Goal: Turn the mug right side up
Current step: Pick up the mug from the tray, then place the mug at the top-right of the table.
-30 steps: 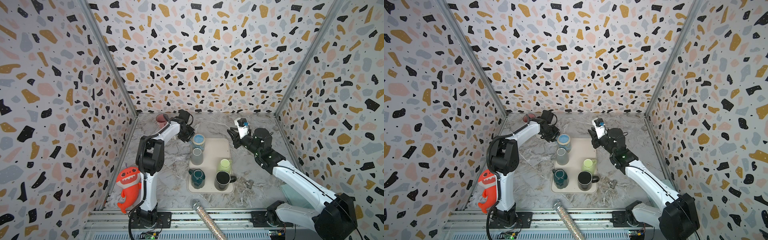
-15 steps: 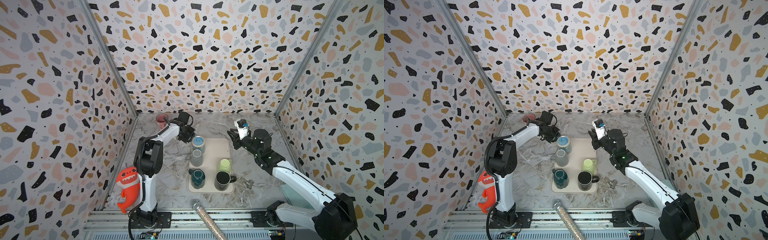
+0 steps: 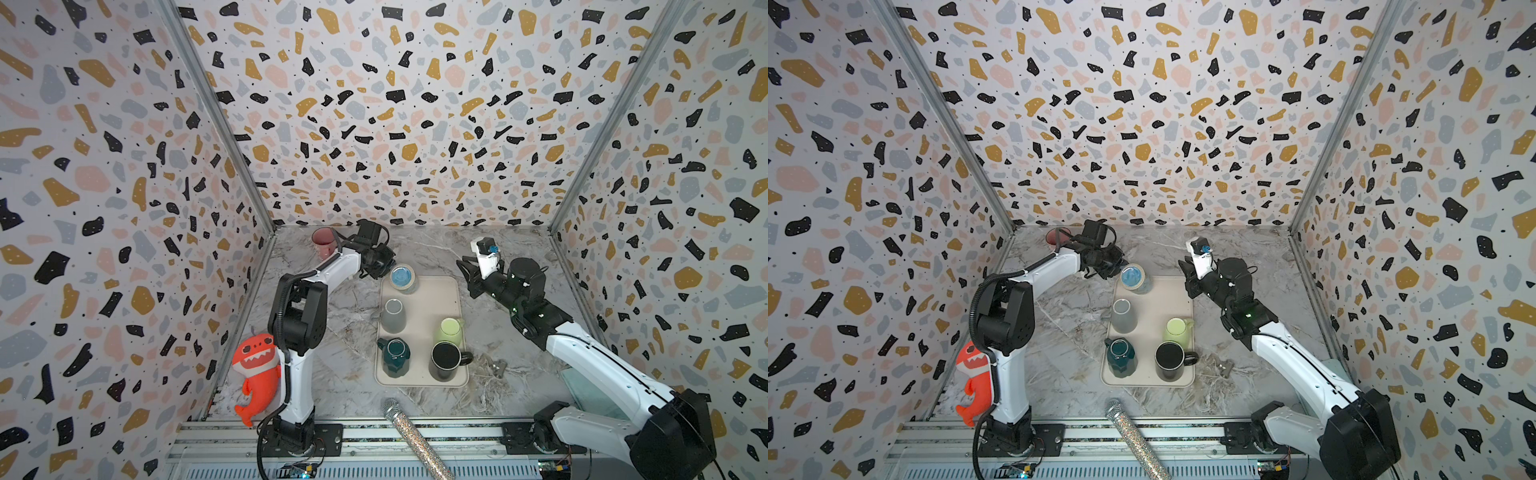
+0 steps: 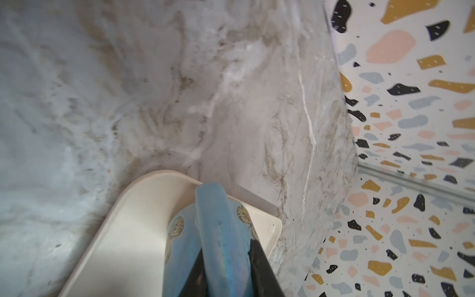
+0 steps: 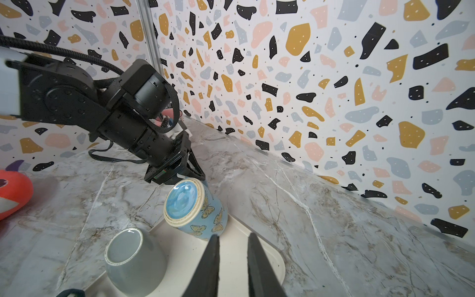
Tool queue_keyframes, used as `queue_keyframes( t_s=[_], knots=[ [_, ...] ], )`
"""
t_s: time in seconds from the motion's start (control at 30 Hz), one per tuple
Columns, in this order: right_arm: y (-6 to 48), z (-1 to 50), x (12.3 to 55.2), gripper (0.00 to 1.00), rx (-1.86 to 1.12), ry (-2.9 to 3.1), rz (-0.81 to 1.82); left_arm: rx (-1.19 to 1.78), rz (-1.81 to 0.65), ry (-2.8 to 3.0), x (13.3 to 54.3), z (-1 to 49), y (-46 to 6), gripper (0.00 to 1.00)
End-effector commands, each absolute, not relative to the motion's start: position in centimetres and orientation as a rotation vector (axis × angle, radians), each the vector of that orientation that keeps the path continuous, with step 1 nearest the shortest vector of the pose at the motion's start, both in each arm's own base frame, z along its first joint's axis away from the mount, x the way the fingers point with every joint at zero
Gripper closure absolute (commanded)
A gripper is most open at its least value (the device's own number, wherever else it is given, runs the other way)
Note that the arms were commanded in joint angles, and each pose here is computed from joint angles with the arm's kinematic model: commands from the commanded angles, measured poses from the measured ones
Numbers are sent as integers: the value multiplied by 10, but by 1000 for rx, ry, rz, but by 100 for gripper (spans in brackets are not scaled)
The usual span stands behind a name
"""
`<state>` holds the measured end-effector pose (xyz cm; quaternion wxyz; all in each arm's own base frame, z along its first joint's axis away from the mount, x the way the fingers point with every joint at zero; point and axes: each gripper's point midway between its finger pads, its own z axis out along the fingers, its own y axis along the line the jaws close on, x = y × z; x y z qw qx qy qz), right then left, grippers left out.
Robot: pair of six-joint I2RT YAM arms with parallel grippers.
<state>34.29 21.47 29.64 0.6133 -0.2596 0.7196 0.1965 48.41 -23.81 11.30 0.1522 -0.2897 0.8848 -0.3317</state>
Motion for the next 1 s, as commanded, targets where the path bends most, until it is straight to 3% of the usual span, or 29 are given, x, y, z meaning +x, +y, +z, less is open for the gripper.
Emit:
queue_keyframes(
  t_s=[0.0, 0.47, 0.77, 0.97],
  knots=[
    [213, 305, 340, 79, -580, 1639, 468, -557, -1117, 2364, 485, 182, -261, 100],
    [215, 306, 340, 79, -588, 1658, 486, -227, -1117, 2179, 476, 236, -275, 100],
    [227, 314, 341, 79, -608, 1704, 560, 33, -925, 1893, 478, 305, -270, 100],
    [238, 324, 344, 80, -612, 1774, 637, 175, -816, 1640, 450, 344, -268, 100]
  ],
)
